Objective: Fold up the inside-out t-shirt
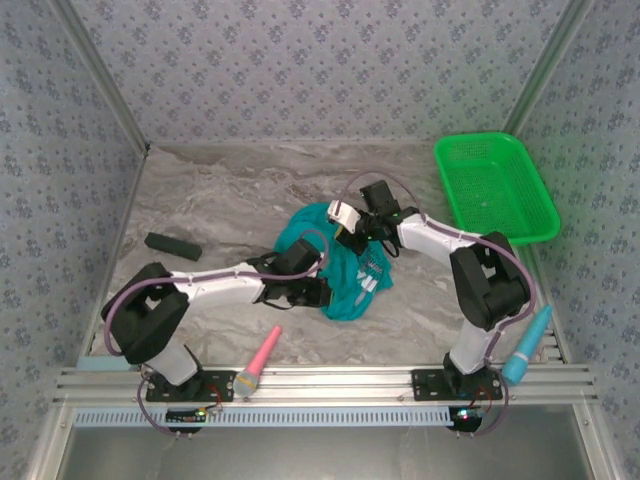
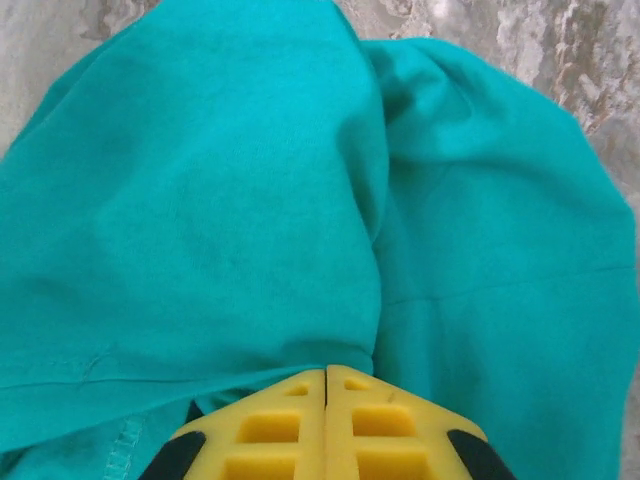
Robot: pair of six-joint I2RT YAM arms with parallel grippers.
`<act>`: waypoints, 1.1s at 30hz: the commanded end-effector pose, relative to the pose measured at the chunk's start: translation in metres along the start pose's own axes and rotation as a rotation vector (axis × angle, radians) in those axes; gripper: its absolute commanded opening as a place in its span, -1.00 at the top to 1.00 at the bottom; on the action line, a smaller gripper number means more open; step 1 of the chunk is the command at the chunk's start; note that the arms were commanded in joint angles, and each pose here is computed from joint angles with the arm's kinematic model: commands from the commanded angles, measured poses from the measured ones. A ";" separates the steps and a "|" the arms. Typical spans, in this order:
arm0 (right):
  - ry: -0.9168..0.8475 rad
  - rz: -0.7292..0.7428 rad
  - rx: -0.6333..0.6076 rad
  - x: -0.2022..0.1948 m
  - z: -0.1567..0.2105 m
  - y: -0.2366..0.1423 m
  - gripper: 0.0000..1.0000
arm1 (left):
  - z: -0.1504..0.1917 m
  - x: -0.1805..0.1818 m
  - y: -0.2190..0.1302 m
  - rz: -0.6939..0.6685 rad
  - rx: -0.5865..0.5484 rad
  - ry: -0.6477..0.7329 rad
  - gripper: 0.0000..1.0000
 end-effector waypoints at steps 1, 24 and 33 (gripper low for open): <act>0.015 0.033 -0.119 -0.006 -0.023 -0.022 1.00 | -0.020 -0.008 -0.018 0.003 -0.083 0.019 0.97; 0.621 0.345 -0.127 0.019 -0.040 -0.089 0.11 | -0.069 0.024 -0.058 -0.055 -0.297 0.117 -0.40; 1.176 0.339 0.034 0.096 0.011 -0.100 0.04 | -0.077 0.016 -0.058 0.002 -0.222 0.227 -0.47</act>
Point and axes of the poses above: each hand's point on the last joint's axis, 136 mm out from that joint toward the fingers, its own y axis out along the fingers, its own x axis along the line the jaws close on, z = x × y, the point moved 6 cm from there along -y, back along the fingers, and after that the axes turned 6 degrees about -y, right-handed, at the moved point
